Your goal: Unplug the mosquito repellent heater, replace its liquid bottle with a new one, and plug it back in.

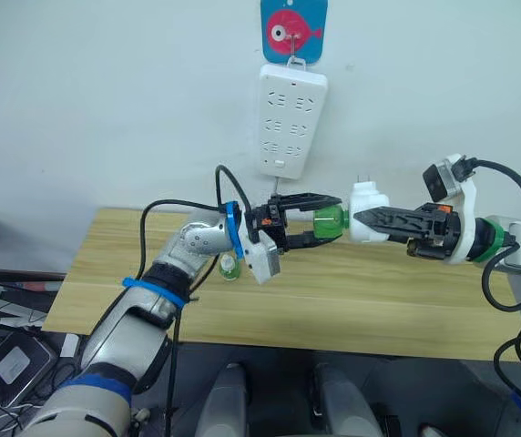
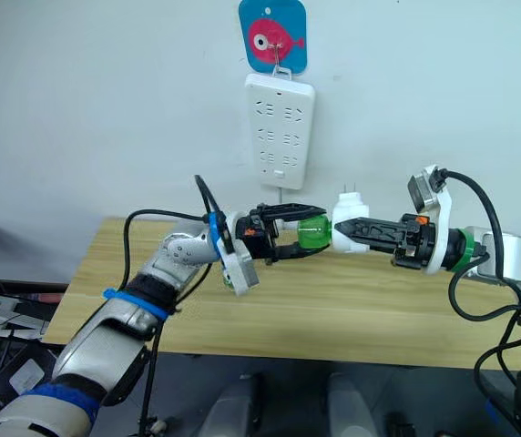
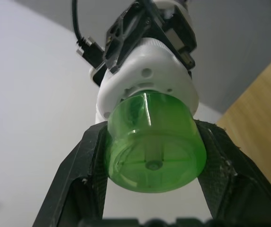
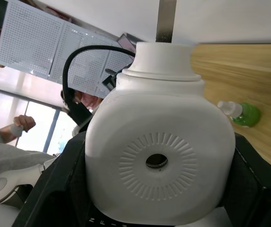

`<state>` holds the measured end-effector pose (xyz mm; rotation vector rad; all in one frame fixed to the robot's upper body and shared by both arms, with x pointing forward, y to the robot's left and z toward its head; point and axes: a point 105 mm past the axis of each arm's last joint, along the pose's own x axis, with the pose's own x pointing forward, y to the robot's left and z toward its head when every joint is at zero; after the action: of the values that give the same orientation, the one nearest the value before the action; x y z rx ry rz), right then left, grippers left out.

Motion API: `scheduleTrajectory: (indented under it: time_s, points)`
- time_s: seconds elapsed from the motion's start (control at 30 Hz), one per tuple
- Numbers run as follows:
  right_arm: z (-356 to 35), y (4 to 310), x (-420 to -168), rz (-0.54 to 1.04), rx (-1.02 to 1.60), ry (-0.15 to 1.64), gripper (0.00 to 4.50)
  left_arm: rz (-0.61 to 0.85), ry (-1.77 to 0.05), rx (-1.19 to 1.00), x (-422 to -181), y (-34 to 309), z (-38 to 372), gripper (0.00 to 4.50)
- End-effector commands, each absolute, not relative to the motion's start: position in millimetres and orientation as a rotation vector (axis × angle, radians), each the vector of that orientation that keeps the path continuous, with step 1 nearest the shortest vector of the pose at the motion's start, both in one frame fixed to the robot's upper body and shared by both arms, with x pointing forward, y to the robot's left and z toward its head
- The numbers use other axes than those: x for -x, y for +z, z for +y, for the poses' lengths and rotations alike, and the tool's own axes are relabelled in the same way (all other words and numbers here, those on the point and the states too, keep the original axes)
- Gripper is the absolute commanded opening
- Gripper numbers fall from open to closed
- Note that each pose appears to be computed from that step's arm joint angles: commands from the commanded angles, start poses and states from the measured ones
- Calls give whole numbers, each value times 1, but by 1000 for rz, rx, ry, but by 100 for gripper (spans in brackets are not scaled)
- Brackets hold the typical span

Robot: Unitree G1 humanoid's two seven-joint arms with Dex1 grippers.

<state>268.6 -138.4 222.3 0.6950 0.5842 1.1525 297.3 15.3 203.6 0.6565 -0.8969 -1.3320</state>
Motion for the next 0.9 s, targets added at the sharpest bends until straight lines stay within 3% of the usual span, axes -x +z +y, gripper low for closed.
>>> scheduleTrajectory:
  time_s: [0.03,0.2,0.33,0.5,0.7,0.83,0.9]
  points:
    - [-139,233,-253,577,-637,1221,312,-544,-1477,-248,-298,226,17,224]
    - [-138,238,-244,588,-610,1281,312,49,-1653,248,-286,224,28,224]
    - [-136,238,-244,593,-606,1287,312,303,-1703,505,-282,221,42,224]
    - [-143,237,-251,591,-609,1224,312,403,-1732,487,-274,213,53,224]
    - [-166,229,-266,595,-633,1045,312,416,-1692,442,-278,205,69,224]
    - [-207,165,-298,717,-386,599,312,400,-1645,422,-283,204,74,224]
    - [-227,140,-304,761,-263,466,312,393,-1641,424,-283,205,74,224]
